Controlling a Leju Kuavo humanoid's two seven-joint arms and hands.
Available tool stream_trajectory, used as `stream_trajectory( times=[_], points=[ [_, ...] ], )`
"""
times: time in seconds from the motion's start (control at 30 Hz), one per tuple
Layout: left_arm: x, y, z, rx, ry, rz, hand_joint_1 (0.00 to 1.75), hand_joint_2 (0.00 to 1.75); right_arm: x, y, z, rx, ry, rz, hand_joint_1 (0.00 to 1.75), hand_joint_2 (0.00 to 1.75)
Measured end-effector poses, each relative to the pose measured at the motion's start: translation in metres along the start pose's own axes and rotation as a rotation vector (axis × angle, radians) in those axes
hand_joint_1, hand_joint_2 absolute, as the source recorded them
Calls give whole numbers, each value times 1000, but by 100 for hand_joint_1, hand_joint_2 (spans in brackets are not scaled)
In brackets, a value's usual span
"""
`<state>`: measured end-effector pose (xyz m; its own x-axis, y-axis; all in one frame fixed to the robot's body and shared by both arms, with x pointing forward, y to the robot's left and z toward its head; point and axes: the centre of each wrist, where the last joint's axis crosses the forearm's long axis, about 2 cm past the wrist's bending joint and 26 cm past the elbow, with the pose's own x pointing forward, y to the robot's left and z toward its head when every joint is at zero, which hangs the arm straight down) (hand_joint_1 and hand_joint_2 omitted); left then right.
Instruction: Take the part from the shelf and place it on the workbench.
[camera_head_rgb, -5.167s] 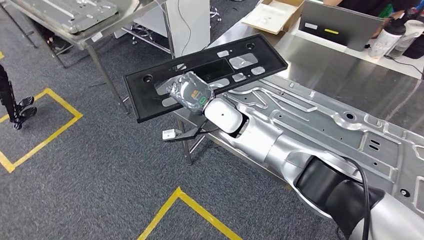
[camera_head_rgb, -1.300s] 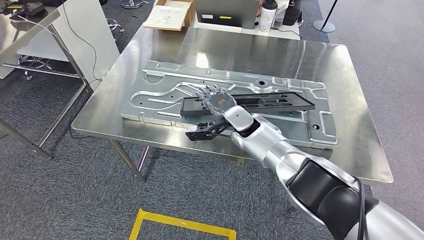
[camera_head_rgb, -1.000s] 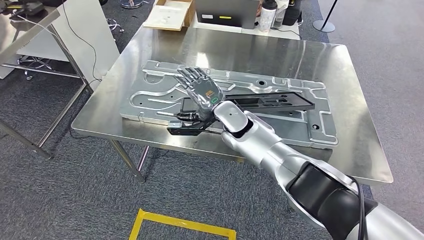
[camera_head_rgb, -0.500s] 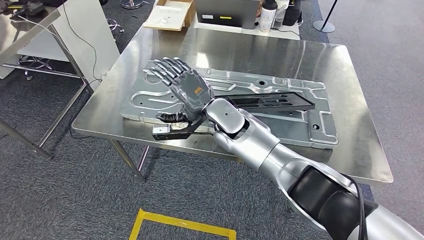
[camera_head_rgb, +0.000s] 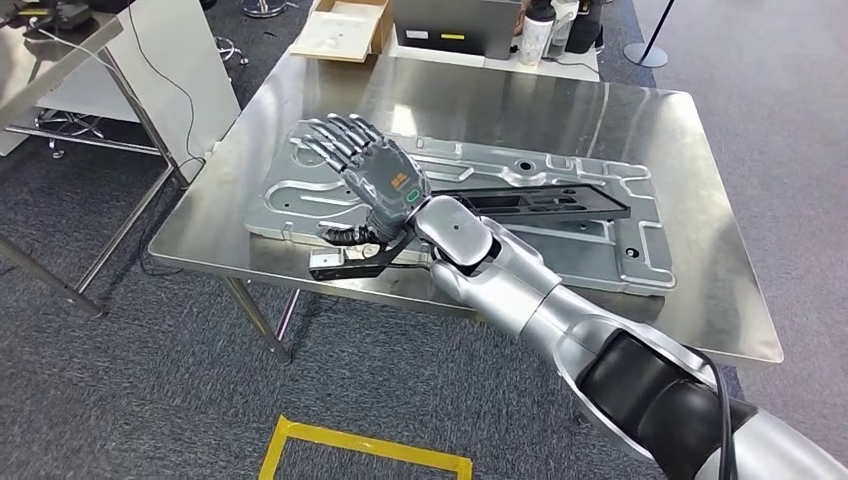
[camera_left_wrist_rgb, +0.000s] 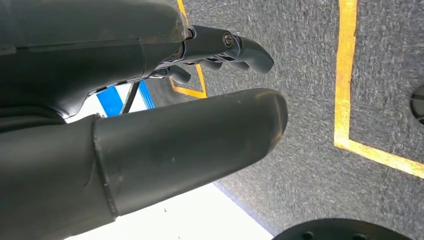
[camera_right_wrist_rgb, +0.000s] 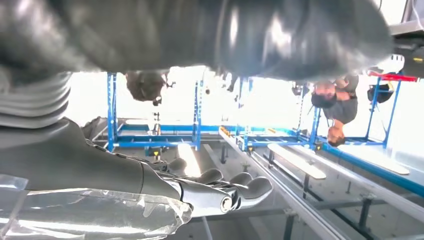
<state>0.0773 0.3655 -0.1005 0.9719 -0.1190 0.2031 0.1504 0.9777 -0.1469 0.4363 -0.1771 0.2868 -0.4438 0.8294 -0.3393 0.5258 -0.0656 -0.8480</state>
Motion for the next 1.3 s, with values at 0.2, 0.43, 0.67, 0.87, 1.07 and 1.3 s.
stream_trajectory(
  times=[0.2, 0.43, 0.67, 0.87, 1.07, 1.3],
  points=[
    [-4, 0, 0, 2, 10, -7, 0, 0, 1, 8, 5, 26, 3, 3, 0, 175],
    [-7, 1, 1, 9, 14, -8, 0, 0, 3, 9, 4, 21, 0, 5, 0, 175],
    [-9, 1, 1, 11, 18, -7, 0, 0, 6, 12, 6, 31, -1, -2, 0, 175],
    [-9, 1, 1, 13, 17, -10, 0, 0, 6, 10, 4, 25, 1, -1, 0, 175],
    [-9, 1, 1, 17, 14, -16, 0, 0, 8, 14, 7, 34, 14, -3, 0, 175],
    [-9, -3, -1, 12, -2, -25, 0, 0, 8, 17, 10, 46, 15, 1, 0, 175]
  ],
)
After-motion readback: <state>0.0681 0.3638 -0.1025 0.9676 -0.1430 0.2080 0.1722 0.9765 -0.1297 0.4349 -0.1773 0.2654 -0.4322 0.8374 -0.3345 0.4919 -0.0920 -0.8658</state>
